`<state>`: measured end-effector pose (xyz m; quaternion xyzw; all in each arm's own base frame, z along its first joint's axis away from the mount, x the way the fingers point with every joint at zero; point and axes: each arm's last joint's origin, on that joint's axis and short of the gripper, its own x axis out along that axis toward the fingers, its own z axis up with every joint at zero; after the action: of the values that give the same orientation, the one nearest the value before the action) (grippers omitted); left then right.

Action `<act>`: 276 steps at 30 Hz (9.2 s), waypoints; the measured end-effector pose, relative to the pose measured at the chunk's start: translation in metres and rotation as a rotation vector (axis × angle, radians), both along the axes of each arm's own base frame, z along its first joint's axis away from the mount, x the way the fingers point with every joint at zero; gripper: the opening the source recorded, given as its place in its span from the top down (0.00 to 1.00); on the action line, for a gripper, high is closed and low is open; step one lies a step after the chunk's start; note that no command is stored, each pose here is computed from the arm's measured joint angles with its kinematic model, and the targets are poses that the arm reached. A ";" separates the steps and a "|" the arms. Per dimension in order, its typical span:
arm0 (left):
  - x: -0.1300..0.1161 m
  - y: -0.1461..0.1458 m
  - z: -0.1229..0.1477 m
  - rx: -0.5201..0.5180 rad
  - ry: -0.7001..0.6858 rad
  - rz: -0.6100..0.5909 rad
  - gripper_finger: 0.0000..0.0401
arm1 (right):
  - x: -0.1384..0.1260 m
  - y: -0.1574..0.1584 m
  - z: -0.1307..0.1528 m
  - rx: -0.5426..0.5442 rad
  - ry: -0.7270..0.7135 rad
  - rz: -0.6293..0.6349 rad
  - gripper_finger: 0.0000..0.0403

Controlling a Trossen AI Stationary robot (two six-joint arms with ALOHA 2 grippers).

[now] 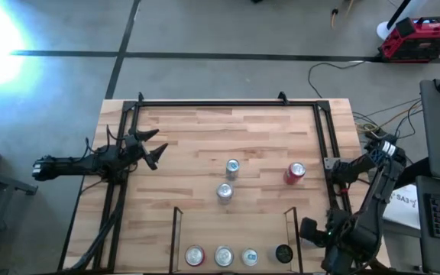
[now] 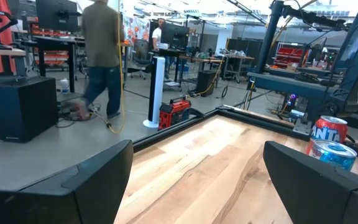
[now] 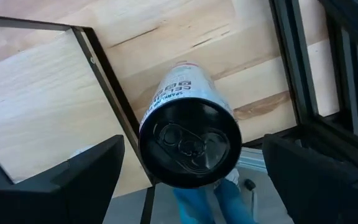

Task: Place canned beverage on shelf
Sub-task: Put the white pink soda can on the shelf aligned with the other white pink soda can, then put the blue soda can on the shelf aligned with the other blue soda can

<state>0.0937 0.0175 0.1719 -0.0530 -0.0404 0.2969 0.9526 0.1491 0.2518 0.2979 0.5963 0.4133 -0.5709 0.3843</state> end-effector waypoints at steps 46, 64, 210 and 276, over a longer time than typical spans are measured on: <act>0.000 0.000 0.000 0.000 -0.001 0.000 0.14 | 0.005 -0.096 0.039 -0.059 -0.063 -0.067 0.41; 0.000 0.000 0.000 0.000 -0.002 0.000 0.14 | 0.072 -0.193 0.031 -0.015 -0.070 0.055 0.41; 0.000 0.000 0.001 0.000 -0.006 0.000 0.14 | 0.095 -0.128 0.085 -0.124 -0.251 0.268 0.09; 0.000 0.000 0.000 0.000 -0.006 0.000 0.14 | 0.259 -0.272 -0.006 -0.067 -0.150 0.555 0.09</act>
<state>0.0936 0.0175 0.1724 -0.0538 -0.0432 0.2967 0.9525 0.4082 -0.0199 0.2923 0.4879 0.5121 -0.4114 0.5749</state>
